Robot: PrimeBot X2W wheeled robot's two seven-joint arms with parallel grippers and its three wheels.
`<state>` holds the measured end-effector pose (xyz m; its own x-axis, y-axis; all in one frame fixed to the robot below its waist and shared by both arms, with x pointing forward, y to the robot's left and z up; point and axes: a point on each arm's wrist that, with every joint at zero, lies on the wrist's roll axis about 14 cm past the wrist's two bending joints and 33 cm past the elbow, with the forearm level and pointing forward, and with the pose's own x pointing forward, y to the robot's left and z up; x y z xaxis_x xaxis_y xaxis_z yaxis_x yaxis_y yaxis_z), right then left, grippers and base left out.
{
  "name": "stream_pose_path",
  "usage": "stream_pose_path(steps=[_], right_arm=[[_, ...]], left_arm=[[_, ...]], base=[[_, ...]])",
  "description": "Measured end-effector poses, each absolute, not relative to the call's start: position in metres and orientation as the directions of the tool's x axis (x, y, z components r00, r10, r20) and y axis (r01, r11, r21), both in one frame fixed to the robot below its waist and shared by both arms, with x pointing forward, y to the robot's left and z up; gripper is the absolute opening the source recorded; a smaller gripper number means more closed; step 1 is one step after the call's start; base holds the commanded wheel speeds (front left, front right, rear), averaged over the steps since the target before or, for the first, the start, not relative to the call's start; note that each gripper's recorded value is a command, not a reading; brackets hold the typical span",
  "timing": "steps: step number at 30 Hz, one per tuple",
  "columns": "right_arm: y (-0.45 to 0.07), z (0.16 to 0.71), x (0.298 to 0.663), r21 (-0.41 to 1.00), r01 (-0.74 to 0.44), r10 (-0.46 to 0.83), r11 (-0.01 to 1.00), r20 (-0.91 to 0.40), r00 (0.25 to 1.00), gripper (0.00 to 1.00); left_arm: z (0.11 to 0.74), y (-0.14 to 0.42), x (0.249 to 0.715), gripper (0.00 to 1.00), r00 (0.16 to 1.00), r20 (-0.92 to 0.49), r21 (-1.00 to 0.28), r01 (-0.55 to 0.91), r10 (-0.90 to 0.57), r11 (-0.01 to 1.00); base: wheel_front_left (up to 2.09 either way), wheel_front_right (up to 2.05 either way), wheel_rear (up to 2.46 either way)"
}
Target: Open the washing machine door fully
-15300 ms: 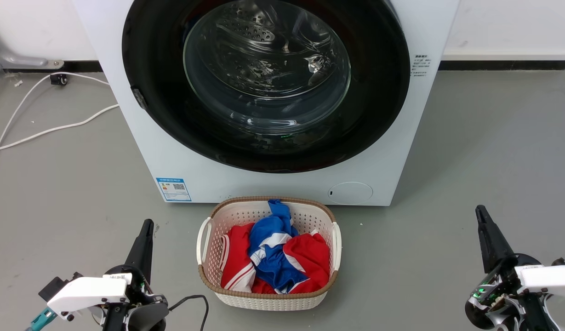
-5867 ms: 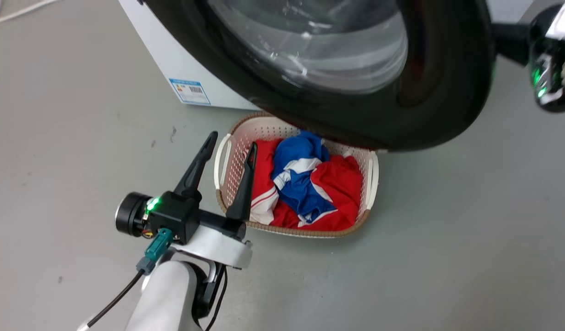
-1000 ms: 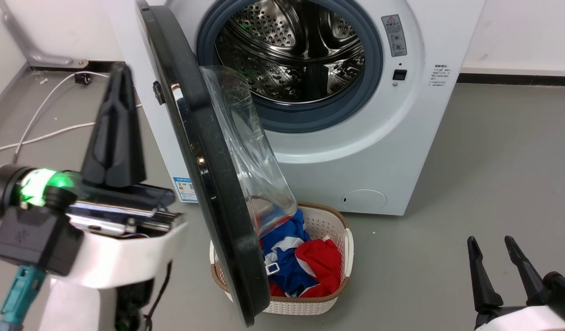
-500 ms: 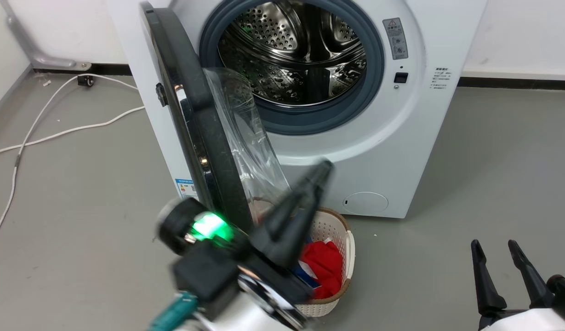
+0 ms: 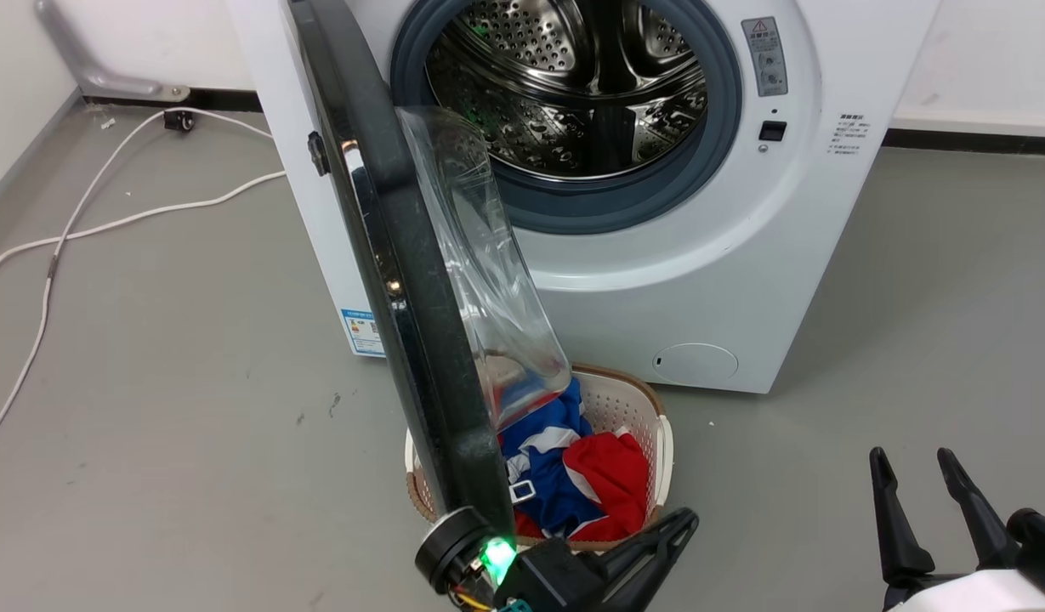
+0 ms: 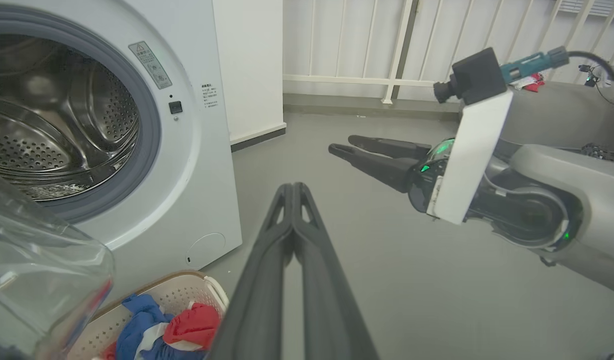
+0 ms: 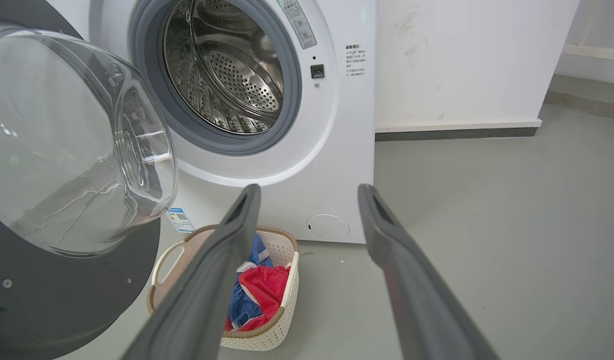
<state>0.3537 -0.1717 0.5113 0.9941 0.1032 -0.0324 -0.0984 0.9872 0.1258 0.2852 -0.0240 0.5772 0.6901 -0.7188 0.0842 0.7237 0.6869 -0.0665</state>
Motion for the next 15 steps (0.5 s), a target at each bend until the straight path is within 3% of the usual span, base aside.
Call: stream_pose_path(steps=[6, 15], right_arm=[[-0.169, 0.505, 0.359, 0.135, -0.102, 0.110, 0.986, -0.050, 0.993, 1.00], [-0.165, 0.498, 0.365, 0.147, -0.112, 0.123, 0.983, -0.068, 0.990, 1.00]], left_arm=[[0.541, -0.005, 0.297, 0.00, 0.759, -0.009, -0.098, 0.647, -0.650, 0.756], [0.529, 0.034, 0.320, 0.00, 0.870, -0.017, -0.120, 0.488, -0.493, 0.865]], base=[[0.00, 0.00, 0.00], [0.00, 0.00, 0.00]])
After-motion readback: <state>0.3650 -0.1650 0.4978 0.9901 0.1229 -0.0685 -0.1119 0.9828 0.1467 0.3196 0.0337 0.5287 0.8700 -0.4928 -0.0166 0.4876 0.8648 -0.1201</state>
